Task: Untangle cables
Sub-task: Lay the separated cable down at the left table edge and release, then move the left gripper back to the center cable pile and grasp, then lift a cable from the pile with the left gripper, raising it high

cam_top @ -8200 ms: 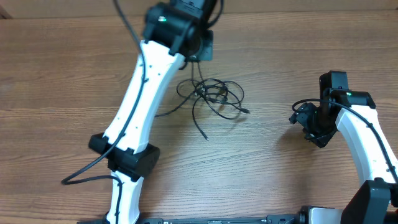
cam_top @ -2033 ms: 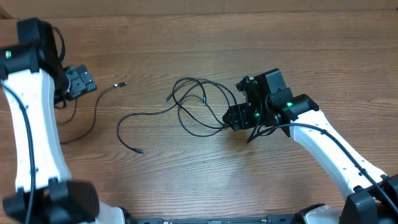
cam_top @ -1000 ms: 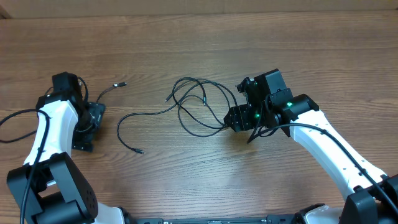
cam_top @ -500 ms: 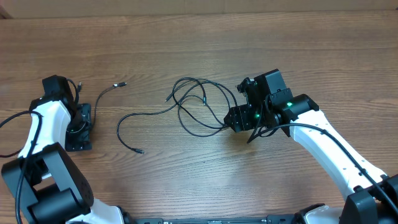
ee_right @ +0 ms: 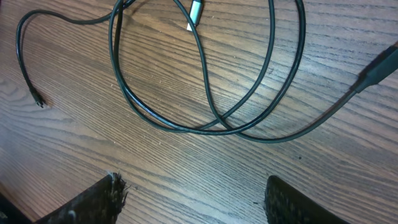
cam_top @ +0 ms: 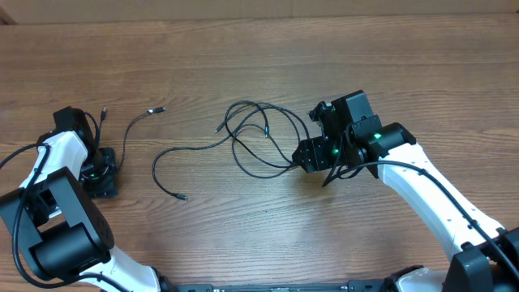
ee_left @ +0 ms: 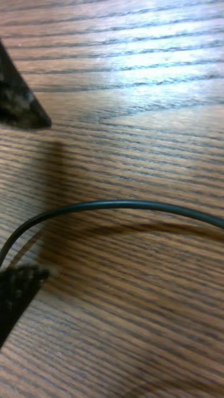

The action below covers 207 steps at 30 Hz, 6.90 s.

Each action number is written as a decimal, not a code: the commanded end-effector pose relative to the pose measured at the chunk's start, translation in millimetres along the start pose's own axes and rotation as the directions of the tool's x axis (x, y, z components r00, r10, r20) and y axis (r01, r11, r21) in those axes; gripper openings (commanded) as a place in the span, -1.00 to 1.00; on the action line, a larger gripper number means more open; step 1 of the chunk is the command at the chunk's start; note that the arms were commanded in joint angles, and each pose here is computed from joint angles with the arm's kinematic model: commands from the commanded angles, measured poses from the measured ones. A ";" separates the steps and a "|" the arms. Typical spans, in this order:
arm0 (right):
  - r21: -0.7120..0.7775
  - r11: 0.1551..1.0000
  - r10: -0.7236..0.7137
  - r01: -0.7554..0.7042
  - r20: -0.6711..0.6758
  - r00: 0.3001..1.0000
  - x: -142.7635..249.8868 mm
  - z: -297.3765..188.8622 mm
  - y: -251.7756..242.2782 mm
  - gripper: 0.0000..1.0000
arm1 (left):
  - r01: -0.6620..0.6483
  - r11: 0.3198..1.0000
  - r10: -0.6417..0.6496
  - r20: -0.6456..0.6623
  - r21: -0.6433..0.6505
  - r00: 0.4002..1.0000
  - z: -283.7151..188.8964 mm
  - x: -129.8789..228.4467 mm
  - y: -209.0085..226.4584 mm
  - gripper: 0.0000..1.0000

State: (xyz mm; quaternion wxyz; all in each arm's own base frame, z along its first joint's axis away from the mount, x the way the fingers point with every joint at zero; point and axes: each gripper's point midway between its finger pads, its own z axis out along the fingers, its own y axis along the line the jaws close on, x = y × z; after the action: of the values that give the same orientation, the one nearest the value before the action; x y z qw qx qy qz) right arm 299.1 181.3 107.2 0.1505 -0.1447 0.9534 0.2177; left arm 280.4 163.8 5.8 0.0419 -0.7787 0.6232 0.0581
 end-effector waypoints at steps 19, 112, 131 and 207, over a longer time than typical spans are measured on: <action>0.013 1.000 0.007 -0.006 -0.026 1.000 6.9 3.6 -3.2 0.40 | -0.020 0.998 0.021 0.009 -0.058 1.000 1.0 -3.4 12.8 -0.92; 0.254 0.698 0.678 -0.670 0.069 0.732 40.6 -43.2 -130.0 1.00 | -0.928 0.067 0.979 -0.202 0.368 -0.010 -103.8 363.0 14.4 0.81; 0.254 0.698 0.678 -0.670 0.069 0.732 40.6 -43.2 -130.0 1.00 | -0.983 0.073 0.992 -0.116 0.170 0.053 -61.5 378.4 28.8 0.32; -0.283 0.917 0.320 -0.281 0.100 0.942 -40.3 -33.1 -25.6 0.91 | -0.992 -0.104 0.838 0.532 -0.065 -0.123 -360.8 189.1 1.4 -0.92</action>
State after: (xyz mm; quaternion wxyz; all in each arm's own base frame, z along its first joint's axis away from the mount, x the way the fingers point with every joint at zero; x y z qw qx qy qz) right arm 335.9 147.2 143.4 0.1601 0.0085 0.9117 0.3782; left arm 344.7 -114.0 336.4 0.2463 0.0802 0.9655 0.0268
